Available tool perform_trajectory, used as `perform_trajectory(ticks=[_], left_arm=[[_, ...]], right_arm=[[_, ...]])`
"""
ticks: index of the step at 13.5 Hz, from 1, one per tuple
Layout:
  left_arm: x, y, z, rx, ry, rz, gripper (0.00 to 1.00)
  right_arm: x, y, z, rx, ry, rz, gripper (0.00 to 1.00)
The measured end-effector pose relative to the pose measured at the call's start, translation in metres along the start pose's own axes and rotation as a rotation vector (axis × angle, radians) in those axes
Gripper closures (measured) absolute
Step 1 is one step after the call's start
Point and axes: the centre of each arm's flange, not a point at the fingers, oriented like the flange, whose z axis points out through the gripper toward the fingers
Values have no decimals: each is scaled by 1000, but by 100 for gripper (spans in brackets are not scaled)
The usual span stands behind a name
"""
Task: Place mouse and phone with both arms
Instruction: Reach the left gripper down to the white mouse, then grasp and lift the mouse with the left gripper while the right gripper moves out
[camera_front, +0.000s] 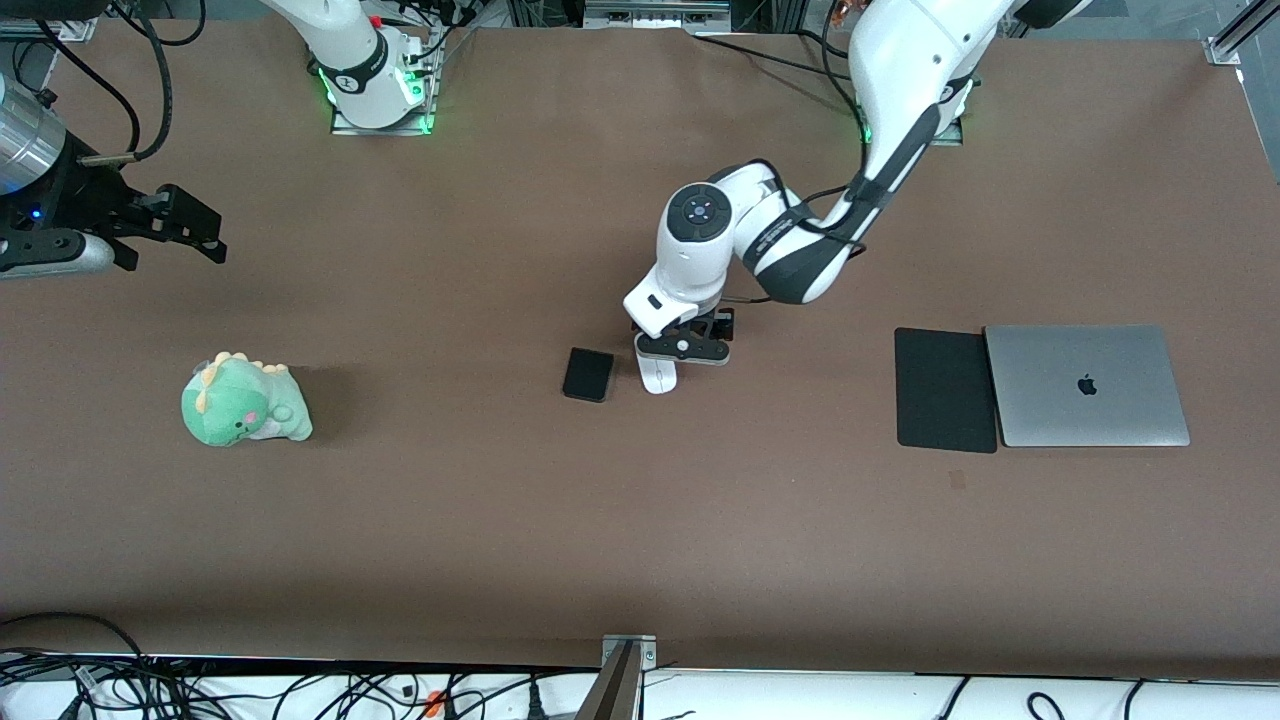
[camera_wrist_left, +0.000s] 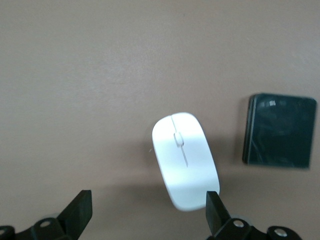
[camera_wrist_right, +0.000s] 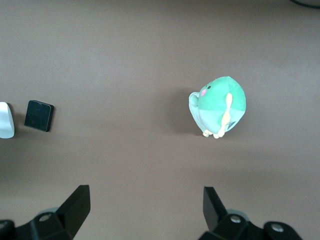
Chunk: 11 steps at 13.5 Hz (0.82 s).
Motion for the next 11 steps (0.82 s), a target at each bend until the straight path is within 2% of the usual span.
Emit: perform_trajectory(ticks=[4,8,11], left_arm=[[1,18,25,-20,51,-142,0],[-8,36,56,46,96,-148,0],[-19,45,62,59,105,-176,1]], right_arm=[[0,-5,0,-7,0,-11,0],[1,-10,2,-11,-1,-20,0],[4,-13,9,-13,-13,-25,0]])
